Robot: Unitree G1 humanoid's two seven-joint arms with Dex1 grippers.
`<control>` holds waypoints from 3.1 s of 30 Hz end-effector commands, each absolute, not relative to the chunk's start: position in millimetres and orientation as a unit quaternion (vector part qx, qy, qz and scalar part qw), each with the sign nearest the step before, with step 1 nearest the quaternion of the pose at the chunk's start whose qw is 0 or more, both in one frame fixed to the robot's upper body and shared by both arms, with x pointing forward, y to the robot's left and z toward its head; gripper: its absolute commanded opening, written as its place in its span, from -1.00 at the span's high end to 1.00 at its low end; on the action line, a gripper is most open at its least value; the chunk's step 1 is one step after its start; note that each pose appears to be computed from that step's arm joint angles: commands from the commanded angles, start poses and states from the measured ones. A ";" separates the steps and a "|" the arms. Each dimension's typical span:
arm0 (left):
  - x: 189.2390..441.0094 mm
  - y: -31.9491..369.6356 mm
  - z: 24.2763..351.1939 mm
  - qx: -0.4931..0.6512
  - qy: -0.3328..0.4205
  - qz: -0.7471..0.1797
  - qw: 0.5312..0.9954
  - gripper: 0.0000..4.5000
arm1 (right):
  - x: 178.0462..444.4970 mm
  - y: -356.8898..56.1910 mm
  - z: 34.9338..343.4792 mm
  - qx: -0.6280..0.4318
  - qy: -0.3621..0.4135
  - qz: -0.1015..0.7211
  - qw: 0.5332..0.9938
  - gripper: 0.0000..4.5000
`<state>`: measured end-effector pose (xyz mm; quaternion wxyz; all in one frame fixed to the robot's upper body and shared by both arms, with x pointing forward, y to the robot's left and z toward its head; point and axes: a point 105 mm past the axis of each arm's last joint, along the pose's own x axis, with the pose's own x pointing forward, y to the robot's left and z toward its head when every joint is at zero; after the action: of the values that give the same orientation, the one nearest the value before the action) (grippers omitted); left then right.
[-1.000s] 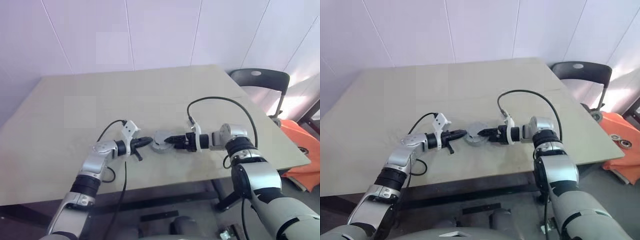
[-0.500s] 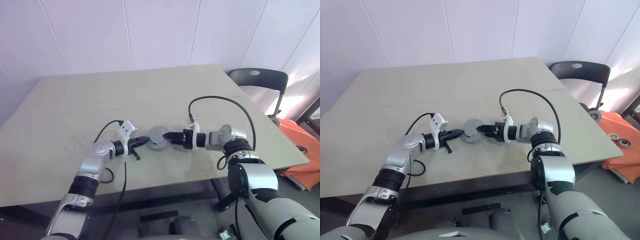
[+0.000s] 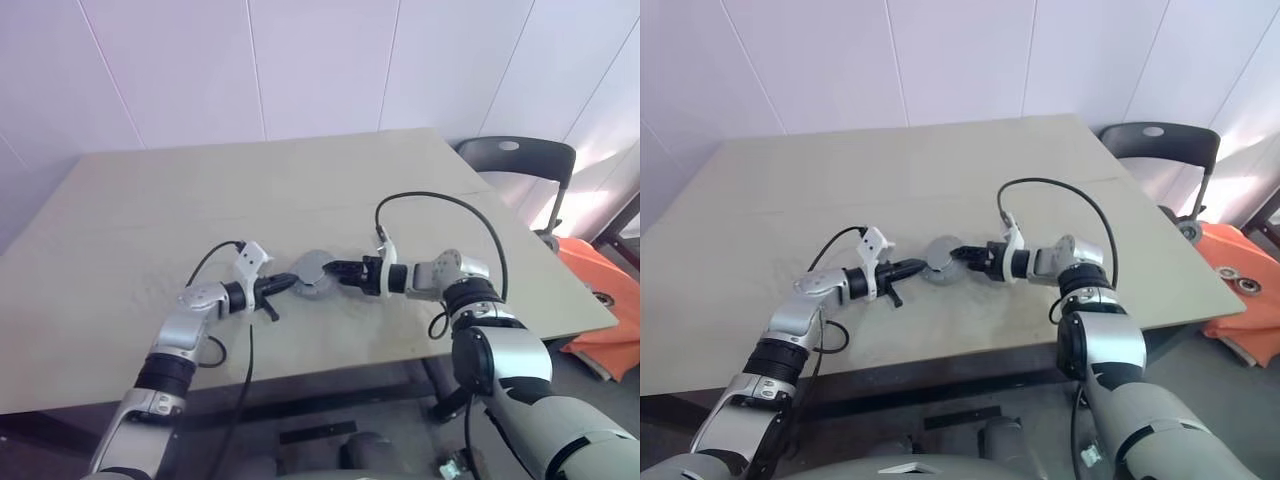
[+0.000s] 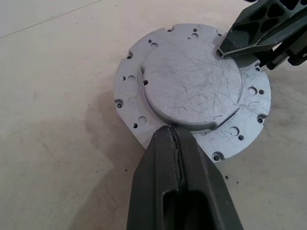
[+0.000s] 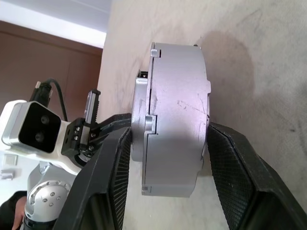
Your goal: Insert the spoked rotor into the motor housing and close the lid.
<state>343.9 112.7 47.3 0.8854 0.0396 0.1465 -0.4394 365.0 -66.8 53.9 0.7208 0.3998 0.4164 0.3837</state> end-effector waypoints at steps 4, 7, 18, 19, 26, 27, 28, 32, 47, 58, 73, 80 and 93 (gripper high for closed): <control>337.7 111.6 36.0 0.044 0.172 -0.446 0.877 1.00 | 360.3 -52.2 51.2 0.403 0.426 0.394 0.708 0.07; 338.0 112.4 36.6 0.044 0.171 -0.444 0.878 1.00 | 360.1 -52.7 51.2 0.408 0.427 0.392 0.706 0.07; 335.7 154.8 99.7 0.010 0.108 -0.431 0.896 1.00 | 354.5 -45.2 45.4 0.470 0.424 0.382 0.674 0.07; 336.3 161.1 108.8 0.005 0.098 -0.424 0.900 1.00 | 353.6 -43.2 45.8 0.478 0.421 0.385 0.668 0.07; 336.3 203.5 141.7 -0.028 0.064 -0.357 0.932 1.00 | 357.1 -31.0 57.9 0.552 0.388 0.387 0.629 0.07; 335.3 208.5 140.8 -0.031 0.066 -0.348 0.935 1.00 | 358.6 -28.8 60.5 0.564 0.382 0.386 0.622 0.07; 333.9 212.1 140.4 -0.038 0.066 -0.341 0.937 1.00 | 359.3 -26.4 63.5 0.579 0.377 0.385 0.612 0.07; 325.8 219.7 140.0 -0.069 0.064 -0.323 0.942 1.00 | 361.3 -19.8 73.2 0.611 0.361 0.389 0.587 0.07; 306.9 236.9 120.4 -0.163 0.068 -0.263 0.949 1.00 | 377.4 -15.7 122.1 0.611 0.310 0.436 0.584 0.07; 303.2 224.0 113.5 -0.316 0.036 -0.239 0.917 1.00 | 377.5 -8.9 147.2 0.597 0.307 0.469 0.575 0.07; 297.1 206.3 143.5 -0.404 -0.021 -0.257 0.878 -0.30 | 379.4 -8.4 145.0 0.577 0.317 0.462 0.593 0.07; 298.8 189.4 128.2 -0.461 0.017 -0.254 0.850 -0.59 | 379.9 -8.9 143.0 0.569 0.322 0.460 0.601 0.07; 332.2 161.7 106.3 -0.531 0.067 -0.258 0.804 -0.59 | 380.4 -10.6 143.3 0.560 0.324 0.460 0.607 0.07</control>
<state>327.1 165.2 97.6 0.8026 -0.5390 0.0795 -0.2431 373.0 -14.2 111.7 0.6076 0.5657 0.3613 0.4245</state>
